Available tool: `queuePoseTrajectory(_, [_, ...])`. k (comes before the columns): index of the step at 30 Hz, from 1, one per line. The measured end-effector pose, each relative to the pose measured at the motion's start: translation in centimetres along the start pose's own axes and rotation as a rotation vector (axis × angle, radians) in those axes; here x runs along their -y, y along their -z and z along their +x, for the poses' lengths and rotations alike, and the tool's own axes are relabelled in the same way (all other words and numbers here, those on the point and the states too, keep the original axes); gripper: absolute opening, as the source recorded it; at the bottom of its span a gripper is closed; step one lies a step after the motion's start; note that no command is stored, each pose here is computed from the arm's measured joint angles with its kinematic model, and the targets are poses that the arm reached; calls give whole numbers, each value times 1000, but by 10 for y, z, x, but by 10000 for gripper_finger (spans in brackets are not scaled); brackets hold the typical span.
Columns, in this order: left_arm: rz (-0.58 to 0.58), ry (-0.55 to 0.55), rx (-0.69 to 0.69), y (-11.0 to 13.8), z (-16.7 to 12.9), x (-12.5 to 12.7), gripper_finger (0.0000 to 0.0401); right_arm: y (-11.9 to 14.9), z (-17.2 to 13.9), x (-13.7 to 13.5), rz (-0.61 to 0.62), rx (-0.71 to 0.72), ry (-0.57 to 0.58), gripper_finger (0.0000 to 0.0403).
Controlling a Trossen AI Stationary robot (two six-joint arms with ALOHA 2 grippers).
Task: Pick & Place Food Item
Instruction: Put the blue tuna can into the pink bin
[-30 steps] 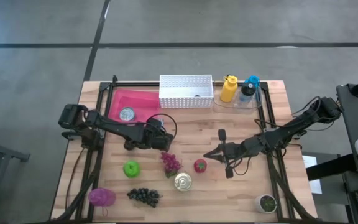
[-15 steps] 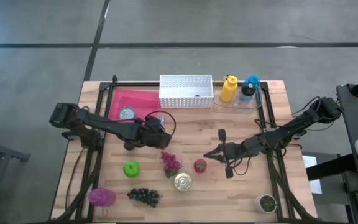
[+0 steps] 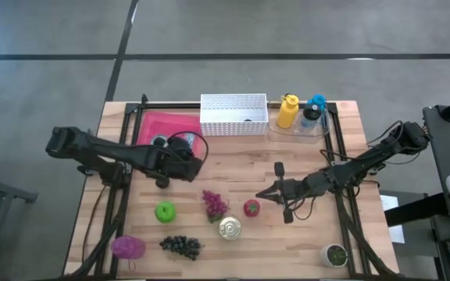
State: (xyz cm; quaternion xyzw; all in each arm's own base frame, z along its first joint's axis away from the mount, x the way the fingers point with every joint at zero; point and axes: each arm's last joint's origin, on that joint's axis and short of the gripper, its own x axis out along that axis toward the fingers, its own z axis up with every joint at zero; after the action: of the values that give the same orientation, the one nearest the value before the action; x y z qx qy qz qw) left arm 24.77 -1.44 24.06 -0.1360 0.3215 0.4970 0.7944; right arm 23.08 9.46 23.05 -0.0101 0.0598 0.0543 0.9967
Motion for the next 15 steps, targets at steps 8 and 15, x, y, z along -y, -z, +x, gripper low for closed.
queuePoseTrajectory(8, [48, -142, 10, 1, 7, -21, 163, 0, 0, 0, 0, 0, 0, 8])
queuePoseTrajectory(15, [47, -190, 2, 13, 41, -31, 146, 0, 0, 0, 0, 0, 0, 8])
